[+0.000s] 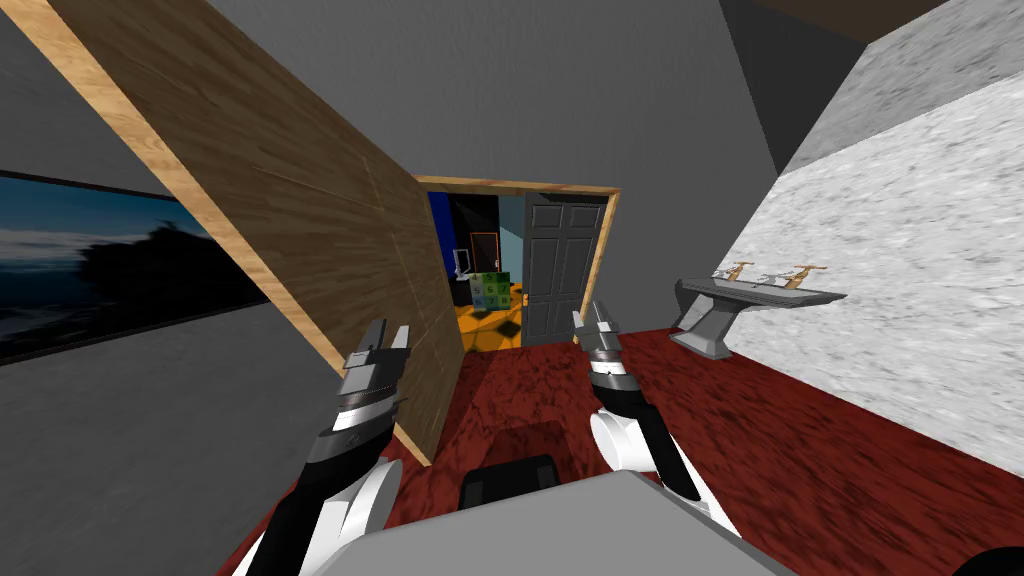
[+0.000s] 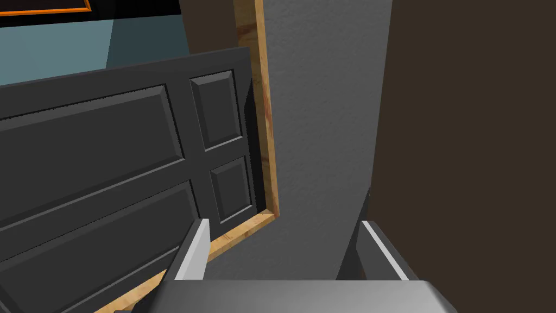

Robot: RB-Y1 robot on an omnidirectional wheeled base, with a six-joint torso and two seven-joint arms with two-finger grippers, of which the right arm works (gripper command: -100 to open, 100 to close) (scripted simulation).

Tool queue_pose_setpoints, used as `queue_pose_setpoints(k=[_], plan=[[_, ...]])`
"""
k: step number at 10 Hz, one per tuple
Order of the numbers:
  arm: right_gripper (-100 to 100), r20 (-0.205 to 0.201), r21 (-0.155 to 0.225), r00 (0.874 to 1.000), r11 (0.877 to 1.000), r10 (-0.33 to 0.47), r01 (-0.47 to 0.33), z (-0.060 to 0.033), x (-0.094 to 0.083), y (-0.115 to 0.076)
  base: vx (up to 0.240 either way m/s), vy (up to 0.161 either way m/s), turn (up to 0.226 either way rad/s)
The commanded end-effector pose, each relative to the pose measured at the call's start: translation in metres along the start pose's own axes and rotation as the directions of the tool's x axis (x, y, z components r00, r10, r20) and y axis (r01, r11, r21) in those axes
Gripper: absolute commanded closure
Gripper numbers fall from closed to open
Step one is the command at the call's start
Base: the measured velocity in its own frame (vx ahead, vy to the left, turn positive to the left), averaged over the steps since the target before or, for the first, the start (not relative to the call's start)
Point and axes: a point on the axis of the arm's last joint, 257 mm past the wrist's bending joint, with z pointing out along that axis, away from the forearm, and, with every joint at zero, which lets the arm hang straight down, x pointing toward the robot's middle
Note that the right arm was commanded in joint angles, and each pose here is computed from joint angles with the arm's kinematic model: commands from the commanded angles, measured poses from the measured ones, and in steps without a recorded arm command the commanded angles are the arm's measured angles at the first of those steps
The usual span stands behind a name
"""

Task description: Pull the door open

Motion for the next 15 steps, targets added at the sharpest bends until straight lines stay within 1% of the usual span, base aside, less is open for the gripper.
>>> queue_pose_setpoints(k=[1,2,7,11,15], plan=[[-100,-0.002,0.019,1.000,1.000,-0.006,0.006,-0.0024,-0.003,-0.013,0.121,-0.008,0.022],[-100,-0.003,0.025,1.000,1.000,-0.008,0.008,-0.0032,-0.003,-0.016,0.196,-0.027,0.033],[-100,-0.006,0.079,1.000,0.997,-0.025,0.026,-0.0117,-0.012,-0.052,0.152,-0.003,0.028],[-100,-0.007,0.115,0.999,0.993,-0.037,0.038,-0.0186,-0.019,-0.076,0.093,-0.008,0.024],[-100,-0.006,0.156,0.999,0.986,-0.051,0.051,-0.0276,-0.027,-0.103,0.101,-0.010,0.027]])
